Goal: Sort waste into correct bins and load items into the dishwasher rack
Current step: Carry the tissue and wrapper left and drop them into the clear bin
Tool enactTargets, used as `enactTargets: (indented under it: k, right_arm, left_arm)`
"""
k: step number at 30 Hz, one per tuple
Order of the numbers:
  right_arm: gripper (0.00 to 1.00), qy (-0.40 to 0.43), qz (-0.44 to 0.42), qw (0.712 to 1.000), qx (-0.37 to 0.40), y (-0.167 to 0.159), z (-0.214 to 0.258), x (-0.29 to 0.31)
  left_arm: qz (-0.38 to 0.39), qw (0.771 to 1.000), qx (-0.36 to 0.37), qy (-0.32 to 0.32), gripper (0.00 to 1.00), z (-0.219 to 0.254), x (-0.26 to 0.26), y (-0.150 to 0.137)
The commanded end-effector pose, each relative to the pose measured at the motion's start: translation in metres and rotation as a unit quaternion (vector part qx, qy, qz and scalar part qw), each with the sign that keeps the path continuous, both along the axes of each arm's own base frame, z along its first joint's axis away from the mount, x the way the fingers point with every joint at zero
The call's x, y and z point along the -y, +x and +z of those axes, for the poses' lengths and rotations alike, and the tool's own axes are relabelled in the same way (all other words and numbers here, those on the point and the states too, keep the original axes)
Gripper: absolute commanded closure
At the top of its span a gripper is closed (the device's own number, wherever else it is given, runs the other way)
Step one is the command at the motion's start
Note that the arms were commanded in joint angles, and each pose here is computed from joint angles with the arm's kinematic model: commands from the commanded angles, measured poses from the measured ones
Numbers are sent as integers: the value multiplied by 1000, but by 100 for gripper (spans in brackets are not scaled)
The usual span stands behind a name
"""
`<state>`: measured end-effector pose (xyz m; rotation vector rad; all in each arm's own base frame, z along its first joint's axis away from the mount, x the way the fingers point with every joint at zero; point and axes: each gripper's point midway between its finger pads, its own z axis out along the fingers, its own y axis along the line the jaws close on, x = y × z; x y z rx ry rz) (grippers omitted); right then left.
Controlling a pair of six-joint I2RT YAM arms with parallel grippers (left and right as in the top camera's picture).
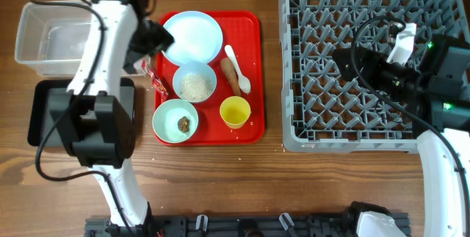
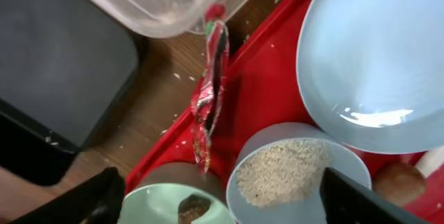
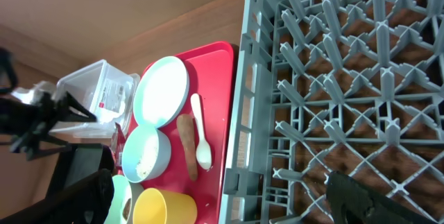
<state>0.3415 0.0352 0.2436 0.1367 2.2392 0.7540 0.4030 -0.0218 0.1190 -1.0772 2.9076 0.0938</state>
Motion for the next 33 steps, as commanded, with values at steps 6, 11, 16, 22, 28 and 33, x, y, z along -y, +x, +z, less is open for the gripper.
enactTargets:
  k: [6, 11, 16, 22, 28, 33]
  right_arm:
    - [1, -3, 16, 1000, 7, 0, 4, -5]
    - [1, -2, 16, 1000, 3, -1, 2, -5]
    - [1, -2, 16, 1000, 1, -1, 2, -5]
    - [0, -2, 16, 1000, 2, -1, 2, -5]
    - [1, -3, 16, 1000, 6, 0, 3, -4]
    - [1, -7, 13, 1000, 12, 2, 5, -3]
  left_arm:
    - [45, 998, -34, -7, 28, -56, 3, -24]
    - [46, 998, -33, -3, 44, -82, 0, -29]
    - [45, 999, -29, -2, 68, -90, -1, -29]
    - [44, 999, -25, -3, 96, -90, 0, -27]
    - [-48, 999, 23, -8, 96, -22, 3, -3]
    - [-143, 972, 188, -8, 96, 102, 12, 41]
